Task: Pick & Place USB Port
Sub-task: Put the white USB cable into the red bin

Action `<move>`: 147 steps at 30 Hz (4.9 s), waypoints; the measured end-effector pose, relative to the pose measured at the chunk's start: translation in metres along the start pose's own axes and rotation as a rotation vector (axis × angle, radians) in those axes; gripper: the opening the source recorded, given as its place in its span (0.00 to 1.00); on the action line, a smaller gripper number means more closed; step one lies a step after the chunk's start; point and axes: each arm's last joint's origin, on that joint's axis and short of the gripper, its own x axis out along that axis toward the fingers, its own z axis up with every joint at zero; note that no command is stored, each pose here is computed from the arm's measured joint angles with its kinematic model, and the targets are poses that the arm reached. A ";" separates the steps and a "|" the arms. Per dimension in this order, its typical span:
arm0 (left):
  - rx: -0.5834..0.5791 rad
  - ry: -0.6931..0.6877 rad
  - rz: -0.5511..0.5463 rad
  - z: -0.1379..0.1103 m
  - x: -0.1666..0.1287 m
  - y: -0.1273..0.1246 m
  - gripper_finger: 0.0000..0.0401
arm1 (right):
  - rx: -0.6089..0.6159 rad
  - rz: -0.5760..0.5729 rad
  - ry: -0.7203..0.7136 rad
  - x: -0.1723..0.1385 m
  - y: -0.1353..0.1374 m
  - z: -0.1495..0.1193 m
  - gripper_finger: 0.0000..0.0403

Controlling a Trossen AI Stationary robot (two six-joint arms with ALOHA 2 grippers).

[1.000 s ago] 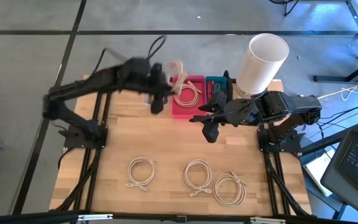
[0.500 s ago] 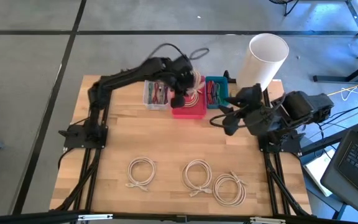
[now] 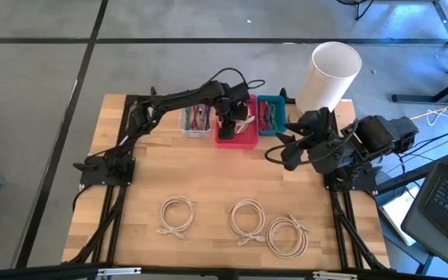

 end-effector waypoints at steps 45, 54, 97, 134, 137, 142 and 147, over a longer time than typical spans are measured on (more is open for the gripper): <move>-0.191 0.055 0.005 -0.022 0.035 0.046 0.48 | -0.026 -0.026 -0.002 0.000 -0.003 -0.001 0.46; -0.360 0.037 -0.241 -0.032 -0.080 -0.014 0.48 | -0.037 -0.040 0.010 0.000 -0.005 -0.002 0.46; -0.196 0.023 -0.258 -0.224 -0.004 -0.246 0.43 | -0.057 -0.070 -0.038 0.001 -0.005 0.000 0.46; -0.282 -0.071 -0.406 -0.198 0.004 -0.263 0.02 | -0.060 -0.072 -0.045 0.001 -0.004 0.000 0.46; -0.226 -0.230 -0.416 -0.172 -0.015 -0.263 0.02 | -0.086 -0.068 -0.038 0.001 -0.004 0.000 0.46; -0.173 -0.478 -0.311 -0.134 -0.046 -0.246 0.01 | -0.169 -0.044 -0.011 0.001 -0.003 -0.001 0.46; -0.163 -0.731 -0.171 -0.100 -0.082 -0.208 0.01 | -0.213 -0.001 0.030 0.001 -0.002 -0.002 0.46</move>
